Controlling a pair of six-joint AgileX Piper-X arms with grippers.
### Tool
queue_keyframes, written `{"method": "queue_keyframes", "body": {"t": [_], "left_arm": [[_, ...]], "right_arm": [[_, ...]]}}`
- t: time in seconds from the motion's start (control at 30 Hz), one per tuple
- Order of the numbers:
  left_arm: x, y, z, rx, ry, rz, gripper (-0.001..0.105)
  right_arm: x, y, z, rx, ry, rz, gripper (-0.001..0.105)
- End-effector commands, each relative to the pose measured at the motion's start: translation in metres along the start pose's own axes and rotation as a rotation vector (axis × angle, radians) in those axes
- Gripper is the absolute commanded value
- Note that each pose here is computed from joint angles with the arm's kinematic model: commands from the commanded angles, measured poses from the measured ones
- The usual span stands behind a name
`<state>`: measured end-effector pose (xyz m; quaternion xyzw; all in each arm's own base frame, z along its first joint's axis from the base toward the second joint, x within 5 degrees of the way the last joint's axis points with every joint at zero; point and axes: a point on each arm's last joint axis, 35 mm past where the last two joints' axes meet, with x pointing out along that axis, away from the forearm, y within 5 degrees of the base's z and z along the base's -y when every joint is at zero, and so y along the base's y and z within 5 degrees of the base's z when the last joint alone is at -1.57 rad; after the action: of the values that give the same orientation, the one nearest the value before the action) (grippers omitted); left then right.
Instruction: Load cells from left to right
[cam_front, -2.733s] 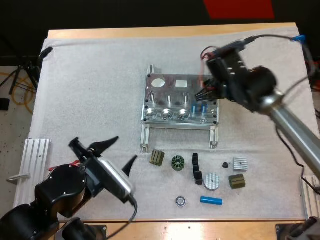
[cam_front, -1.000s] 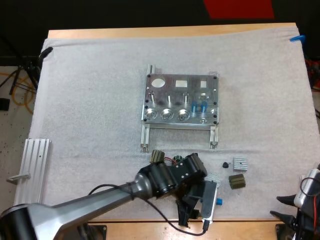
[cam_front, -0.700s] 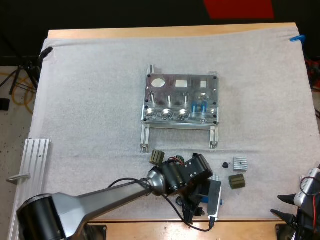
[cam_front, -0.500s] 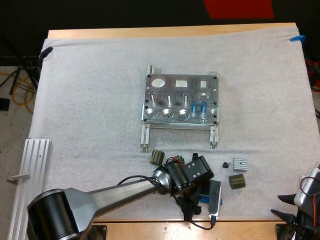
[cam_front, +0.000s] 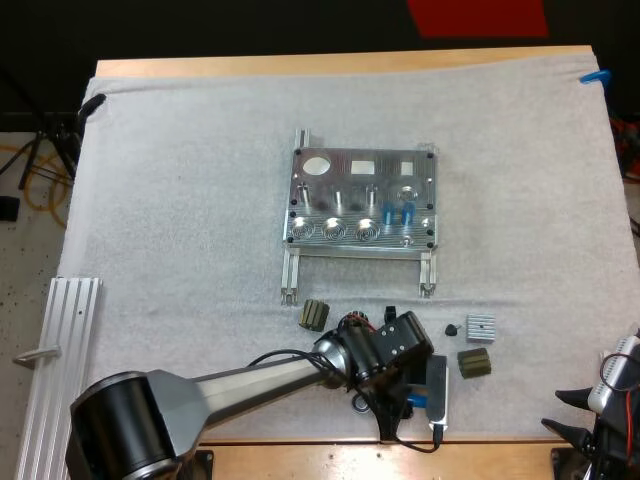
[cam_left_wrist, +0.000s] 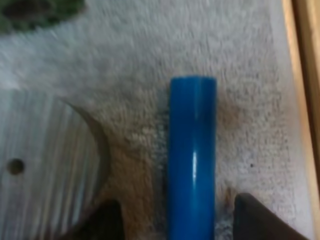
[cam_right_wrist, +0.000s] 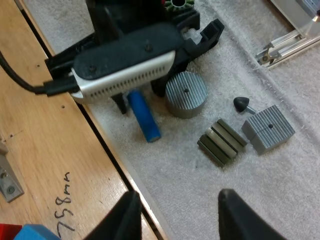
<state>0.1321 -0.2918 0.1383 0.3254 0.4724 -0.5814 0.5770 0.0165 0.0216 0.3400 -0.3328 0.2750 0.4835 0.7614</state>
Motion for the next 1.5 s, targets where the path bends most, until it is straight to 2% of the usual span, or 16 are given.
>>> {"method": "queue_keyframes", "body": {"t": [0.0, 0.13, 0.2, 0.27, 0.3, 0.37, 0.53, 0.6, 0.63, 0.7, 0.83, 0.9, 1.13, 1.17, 1.27, 1.47], "left_arm": [[0.002, -0.003, 0.001, 0.000, 0.018, 0.007, 0.048], [0.007, -0.015, 0.003, 0.043, 0.035, 0.017, 0.047], [0.008, -0.019, 0.004, 0.067, 0.046, 0.048, 0.043], [0.010, -0.025, 0.004, 0.091, 0.063, 0.102, 0.026], [0.010, -0.025, 0.005, 0.095, 0.066, 0.108, 0.020], [0.011, -0.028, 0.005, 0.101, 0.066, 0.107, 0.000], [0.007, -0.026, 0.005, 0.096, 0.107, 0.132, 0.000], [0.000, -0.026, 0.007, 0.107, 0.131, 0.172, 0.000], [-0.007, -0.026, 0.009, 0.116, 0.131, 0.186, 0.000], [-0.024, -0.025, 0.011, 0.110, 0.088, 0.210, 0.000], [-0.072, -0.018, 0.013, 0.071, -0.037, 0.266, 0.000], [-0.097, -0.014, 0.010, 0.047, -0.100, 0.297, 0.000], [-0.185, -0.015, -0.012, -0.011, -0.331, 0.425, 0.000], [-0.188, -0.016, -0.013, -0.008, -0.340, 0.430, 0.000], [-0.205, -0.023, -0.021, 0.011, -0.376, 0.450, 0.000], [-0.212, -0.027, -0.025, 0.013, -0.386, 0.453, 0.000]], "right_arm": [[-0.001, 0.000, 0.000, -0.003, -0.004, -0.006, 0.036], [-0.001, 0.000, 0.000, -0.003, -0.004, -0.006, 0.036], [-0.001, 0.000, 0.000, -0.003, -0.004, -0.006, 0.036], [-0.001, 0.000, 0.000, -0.003, -0.004, -0.006, 0.036], [-0.001, 0.000, 0.000, -0.003, -0.004, -0.006, 0.036], [-0.001, 0.000, 0.001, -0.004, -0.008, -0.009, 0.036], [-0.001, -0.001, 0.001, 0.005, -0.008, -0.014, 0.036], [-0.001, -0.003, 0.003, 0.103, -0.025, -0.035, 0.036], [0.000, -0.007, 0.007, 0.243, -0.046, -0.068, 0.036], [0.001, -0.012, 0.012, 0.379, -0.083, -0.089, 0.040], [0.006, -0.020, 0.021, 0.447, -0.119, -0.094, 0.054], [0.010, -0.023, 0.025, 0.484, -0.115, -0.084, 0.056], [0.037, -0.042, 0.049, 0.581, -0.164, 0.104, 0.049], [0.038, -0.043, 0.050, 0.583, -0.166, 0.104, 0.049], [0.057, -0.059, 0.071, 0.601, -0.256, 0.224, 0.048], [0.088, -0.078, 0.092, 0.614, -0.323, 0.392, 0.048]]}}
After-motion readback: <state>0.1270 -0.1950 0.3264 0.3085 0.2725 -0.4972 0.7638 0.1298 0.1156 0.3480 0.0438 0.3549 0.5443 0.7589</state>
